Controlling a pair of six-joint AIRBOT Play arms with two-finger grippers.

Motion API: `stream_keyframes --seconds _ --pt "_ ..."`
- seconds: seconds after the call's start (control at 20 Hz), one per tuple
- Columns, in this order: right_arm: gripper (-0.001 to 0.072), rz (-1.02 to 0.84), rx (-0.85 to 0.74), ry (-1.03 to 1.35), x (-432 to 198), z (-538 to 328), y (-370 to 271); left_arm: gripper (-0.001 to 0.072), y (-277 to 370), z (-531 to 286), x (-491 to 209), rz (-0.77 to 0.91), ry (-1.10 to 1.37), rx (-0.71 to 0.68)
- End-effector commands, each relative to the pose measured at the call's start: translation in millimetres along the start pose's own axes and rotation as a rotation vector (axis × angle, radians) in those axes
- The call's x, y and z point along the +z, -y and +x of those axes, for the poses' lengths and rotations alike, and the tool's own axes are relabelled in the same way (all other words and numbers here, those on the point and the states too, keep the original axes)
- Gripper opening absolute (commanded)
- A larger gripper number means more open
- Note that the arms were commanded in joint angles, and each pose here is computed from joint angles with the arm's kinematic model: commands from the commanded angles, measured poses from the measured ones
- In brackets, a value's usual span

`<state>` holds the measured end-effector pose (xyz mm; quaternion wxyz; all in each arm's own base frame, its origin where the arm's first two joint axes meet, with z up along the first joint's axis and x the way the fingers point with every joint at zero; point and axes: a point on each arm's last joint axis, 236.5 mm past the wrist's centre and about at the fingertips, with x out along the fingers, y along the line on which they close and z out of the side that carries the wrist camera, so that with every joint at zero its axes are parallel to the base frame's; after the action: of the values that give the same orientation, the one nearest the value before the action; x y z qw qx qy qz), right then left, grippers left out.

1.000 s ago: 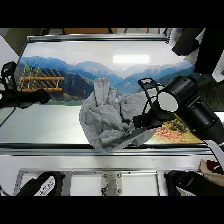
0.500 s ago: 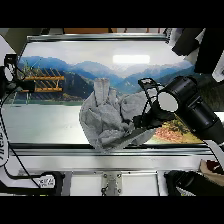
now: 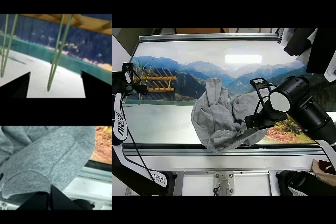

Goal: Fold the clothes and pants, and hang the long-sleeved shirts on hangers.

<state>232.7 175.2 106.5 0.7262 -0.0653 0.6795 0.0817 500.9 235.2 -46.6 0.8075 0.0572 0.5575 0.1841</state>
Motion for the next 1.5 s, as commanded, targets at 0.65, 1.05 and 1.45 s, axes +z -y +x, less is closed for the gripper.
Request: stream_keyframes --seconds 0.65,1.05,1.45 --pt "0.0018 0.000 0.000 -0.002 -0.2 0.3 -0.1 0.0720 -2.2 65.9 8.5 -0.001 0.034 -0.004" --pt "0.0018 0.000 0.000 -0.002 -0.2 0.3 -0.1 0.0720 1.9 70.6 8.3 -0.001 0.049 -0.012" --pt "0.0018 0.000 0.000 -0.002 -0.2 0.3 -0.1 0.0278 10.5 69.9 8.8 -0.028 0.049 -0.045"
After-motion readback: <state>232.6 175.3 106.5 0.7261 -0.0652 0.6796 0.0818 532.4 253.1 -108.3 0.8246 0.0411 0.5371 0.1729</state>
